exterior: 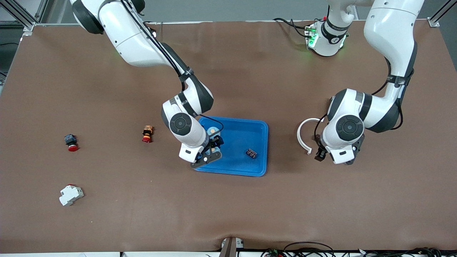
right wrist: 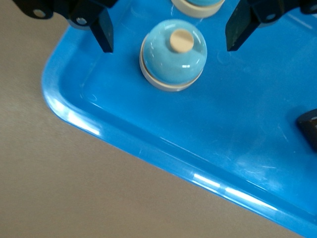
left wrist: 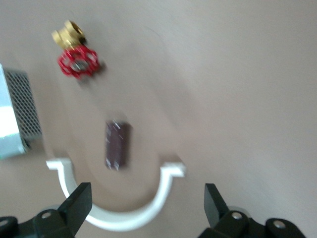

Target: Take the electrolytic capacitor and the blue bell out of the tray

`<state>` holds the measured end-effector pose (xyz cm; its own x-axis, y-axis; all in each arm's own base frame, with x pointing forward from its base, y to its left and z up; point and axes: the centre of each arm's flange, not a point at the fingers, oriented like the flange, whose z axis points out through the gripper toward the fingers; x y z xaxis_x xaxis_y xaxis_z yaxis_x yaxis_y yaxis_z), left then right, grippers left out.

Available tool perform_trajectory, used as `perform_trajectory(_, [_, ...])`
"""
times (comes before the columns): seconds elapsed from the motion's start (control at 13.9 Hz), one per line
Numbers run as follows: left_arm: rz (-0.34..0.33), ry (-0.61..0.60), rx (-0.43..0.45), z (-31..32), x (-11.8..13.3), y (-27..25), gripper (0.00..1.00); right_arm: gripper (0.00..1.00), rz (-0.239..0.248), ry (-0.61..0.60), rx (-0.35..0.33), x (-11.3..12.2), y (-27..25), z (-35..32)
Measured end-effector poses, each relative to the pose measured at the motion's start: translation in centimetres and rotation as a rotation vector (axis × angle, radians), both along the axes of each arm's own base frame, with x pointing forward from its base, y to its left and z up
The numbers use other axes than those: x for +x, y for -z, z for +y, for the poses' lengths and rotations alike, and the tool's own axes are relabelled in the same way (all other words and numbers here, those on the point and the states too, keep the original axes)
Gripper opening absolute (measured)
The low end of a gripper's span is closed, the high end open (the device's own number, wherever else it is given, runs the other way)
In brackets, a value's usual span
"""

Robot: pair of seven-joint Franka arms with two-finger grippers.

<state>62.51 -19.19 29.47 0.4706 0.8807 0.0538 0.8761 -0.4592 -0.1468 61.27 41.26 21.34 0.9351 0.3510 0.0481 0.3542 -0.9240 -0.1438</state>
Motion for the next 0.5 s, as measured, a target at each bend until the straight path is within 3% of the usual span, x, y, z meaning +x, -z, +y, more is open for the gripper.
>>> perform_trajectory(0.29, [-0.036,-0.032,-0.071,-7.9,0.7,0.3,1.0,1.0,-0.005,-0.016,-0.008,0.1,1.0,0.7])
perform_trajectory(0.5, [-0.112,-0.026,-0.136,-13.7,1.1,2.2,1.0,1.0,0.0,-0.027,-0.022,-0.1,1.8,0.7])
